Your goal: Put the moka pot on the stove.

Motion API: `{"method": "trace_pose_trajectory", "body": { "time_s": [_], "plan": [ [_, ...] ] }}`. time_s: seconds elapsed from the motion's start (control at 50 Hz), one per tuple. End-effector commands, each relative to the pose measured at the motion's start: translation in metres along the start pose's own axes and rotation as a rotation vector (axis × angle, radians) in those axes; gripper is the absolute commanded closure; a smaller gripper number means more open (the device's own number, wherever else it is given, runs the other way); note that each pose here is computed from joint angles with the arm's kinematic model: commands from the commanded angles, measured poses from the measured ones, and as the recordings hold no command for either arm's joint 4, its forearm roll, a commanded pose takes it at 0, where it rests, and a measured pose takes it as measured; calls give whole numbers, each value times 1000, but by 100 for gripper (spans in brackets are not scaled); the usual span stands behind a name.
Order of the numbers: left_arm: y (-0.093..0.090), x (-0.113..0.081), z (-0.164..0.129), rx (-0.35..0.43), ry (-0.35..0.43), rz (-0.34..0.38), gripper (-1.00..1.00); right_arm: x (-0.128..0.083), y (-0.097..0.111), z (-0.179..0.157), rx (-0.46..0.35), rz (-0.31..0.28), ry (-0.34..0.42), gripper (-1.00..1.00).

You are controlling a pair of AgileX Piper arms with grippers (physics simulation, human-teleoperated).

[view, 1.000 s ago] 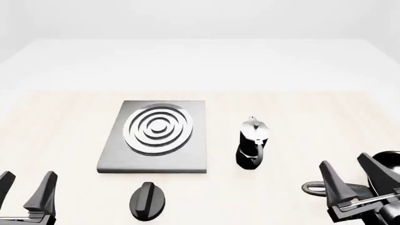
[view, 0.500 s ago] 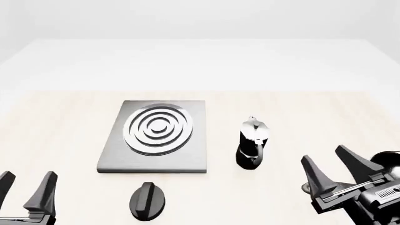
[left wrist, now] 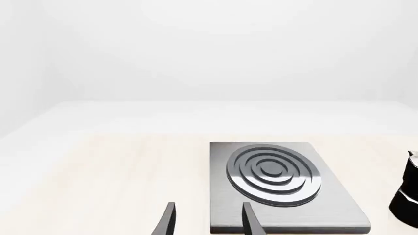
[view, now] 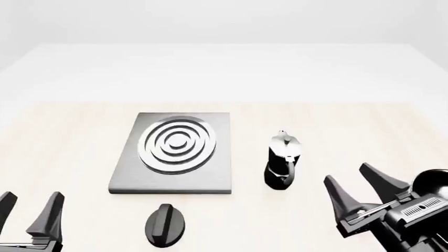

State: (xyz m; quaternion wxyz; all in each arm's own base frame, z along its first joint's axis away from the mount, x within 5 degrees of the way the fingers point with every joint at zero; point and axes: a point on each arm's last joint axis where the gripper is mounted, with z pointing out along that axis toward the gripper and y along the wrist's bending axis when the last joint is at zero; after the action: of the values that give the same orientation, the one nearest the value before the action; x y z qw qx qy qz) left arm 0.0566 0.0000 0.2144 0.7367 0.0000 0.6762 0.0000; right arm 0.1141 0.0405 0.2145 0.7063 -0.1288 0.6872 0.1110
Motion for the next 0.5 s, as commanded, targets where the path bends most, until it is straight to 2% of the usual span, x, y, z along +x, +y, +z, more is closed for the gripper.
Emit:
{"method": "trace_pose_trajectory", "body": {
  "time_s": [0.02, 0.5],
  "plan": [
    [0, 0, 0, 0, 0, 0, -100, 5, 3, 7, -21, 6, 14, -100],
    [0, 0, 0, 0, 0, 0, -100, 12, 6, 27, -37, 12, 37, -100]
  ]
}}
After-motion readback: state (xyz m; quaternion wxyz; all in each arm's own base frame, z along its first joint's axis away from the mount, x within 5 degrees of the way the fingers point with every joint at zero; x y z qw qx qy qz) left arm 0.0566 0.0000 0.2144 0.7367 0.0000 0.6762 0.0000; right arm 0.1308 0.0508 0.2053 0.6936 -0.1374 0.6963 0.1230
